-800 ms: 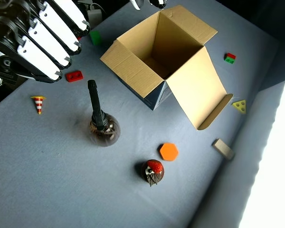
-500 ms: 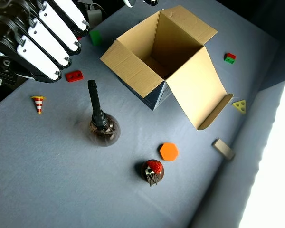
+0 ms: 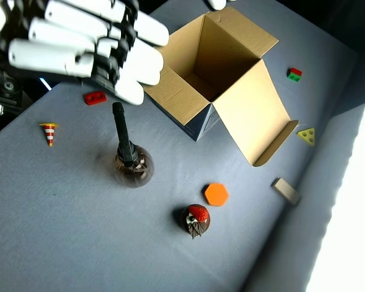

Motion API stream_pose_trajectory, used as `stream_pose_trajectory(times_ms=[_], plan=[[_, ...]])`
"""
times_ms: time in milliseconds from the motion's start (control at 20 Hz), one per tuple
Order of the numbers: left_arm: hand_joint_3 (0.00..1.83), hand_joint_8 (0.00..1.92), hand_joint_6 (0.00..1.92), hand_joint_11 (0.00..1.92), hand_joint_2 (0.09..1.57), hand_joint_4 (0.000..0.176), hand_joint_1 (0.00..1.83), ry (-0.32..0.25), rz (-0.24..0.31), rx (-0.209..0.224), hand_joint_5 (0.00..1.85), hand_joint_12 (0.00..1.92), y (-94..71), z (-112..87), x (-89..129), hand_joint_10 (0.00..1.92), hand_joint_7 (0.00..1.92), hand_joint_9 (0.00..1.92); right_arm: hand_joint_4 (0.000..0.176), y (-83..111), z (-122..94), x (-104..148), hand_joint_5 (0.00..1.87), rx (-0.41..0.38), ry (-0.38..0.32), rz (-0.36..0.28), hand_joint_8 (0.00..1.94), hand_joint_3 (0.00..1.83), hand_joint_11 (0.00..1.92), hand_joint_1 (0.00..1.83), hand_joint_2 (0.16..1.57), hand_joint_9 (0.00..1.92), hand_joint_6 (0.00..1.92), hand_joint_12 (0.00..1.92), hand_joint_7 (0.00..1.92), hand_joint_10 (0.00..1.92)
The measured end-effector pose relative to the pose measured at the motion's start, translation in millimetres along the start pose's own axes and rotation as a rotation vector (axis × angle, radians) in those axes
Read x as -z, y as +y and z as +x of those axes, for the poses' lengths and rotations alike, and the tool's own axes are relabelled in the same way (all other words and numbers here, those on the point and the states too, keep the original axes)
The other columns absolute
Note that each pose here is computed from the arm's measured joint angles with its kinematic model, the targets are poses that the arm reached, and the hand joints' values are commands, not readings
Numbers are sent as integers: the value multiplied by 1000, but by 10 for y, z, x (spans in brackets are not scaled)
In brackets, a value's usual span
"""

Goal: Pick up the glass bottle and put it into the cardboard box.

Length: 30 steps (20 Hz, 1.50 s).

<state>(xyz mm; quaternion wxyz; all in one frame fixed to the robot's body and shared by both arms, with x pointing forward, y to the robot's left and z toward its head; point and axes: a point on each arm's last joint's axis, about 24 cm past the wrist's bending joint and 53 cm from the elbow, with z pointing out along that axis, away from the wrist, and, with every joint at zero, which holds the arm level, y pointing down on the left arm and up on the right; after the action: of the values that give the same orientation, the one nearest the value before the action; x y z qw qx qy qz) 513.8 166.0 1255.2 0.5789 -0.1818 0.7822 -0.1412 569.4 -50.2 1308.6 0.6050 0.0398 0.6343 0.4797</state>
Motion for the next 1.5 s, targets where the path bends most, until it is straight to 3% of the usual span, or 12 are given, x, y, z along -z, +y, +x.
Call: stream_pose_trajectory(times_ms=[150,300,400,500,550,650,750,900,1250,1500], plan=[[22,0,10,0,1243,0,12,0,-19,13,54,0,-23,0,178,4,57,30,0,-77,1,23,289,-21,59,-60,1,0,0,169,1150,248,15,835,354,74],[19,1,7,0,1246,0,0,29,-56,0,51,0,29,84,296,3,54,28,0,-91,-98,76,291,-55,117,-178,2,0,0,209,1149,253,14,828,356,71],[17,2,7,2,1246,0,2,54,-94,-19,53,1,112,177,382,3,55,30,0,-147,-58,127,309,-49,205,-242,3,0,0,276,1138,261,16,854,363,65],[15,0,4,1,1246,0,0,68,-134,-32,47,0,211,233,452,1,52,25,0,-185,-10,174,309,-69,285,-282,2,0,0,390,1128,267,13,886,364,59],[15,2,8,0,1245,0,0,72,-146,-36,55,0,239,250,471,2,54,27,0,-189,-25,182,282,-89,297,-293,2,0,0,545,1126,269,7,872,356,58],[14,2,8,0,1245,0,0,101,-180,-42,57,0,311,321,529,2,55,28,0,-217,-143,148,274,-92,311,-317,0,0,0,604,1124,271,4,845,352,52],[13,0,6,0,1246,0,0,114,-172,-48,54,0,291,376,605,1,52,25,0,-273,-209,99,252,-80,322,-328,1,3,0,809,1147,263,1,827,328,45],[9,1,9,2,1242,0,16,143,-173,-30,64,1,299,485,681,2,55,28,0,-485,-179,97,236,-82,388,-325,0,7,0,879,1157,250,0,790,306,34],[3,3,9,13,1238,0,72,178,-218,6,76,10,416,634,721,6,66,41,0,-778,-205,82,259,-189,443,-349,8,0,0,979,1126,260,12,775,322,34],[0,3,2,4,1245,0,74,172,-289,107,90,87,599,761,725,1,77,58,0,-890,-232,-20,264,-230,435,-339,7,0,0,972,1123,255,12,755,328,29]])
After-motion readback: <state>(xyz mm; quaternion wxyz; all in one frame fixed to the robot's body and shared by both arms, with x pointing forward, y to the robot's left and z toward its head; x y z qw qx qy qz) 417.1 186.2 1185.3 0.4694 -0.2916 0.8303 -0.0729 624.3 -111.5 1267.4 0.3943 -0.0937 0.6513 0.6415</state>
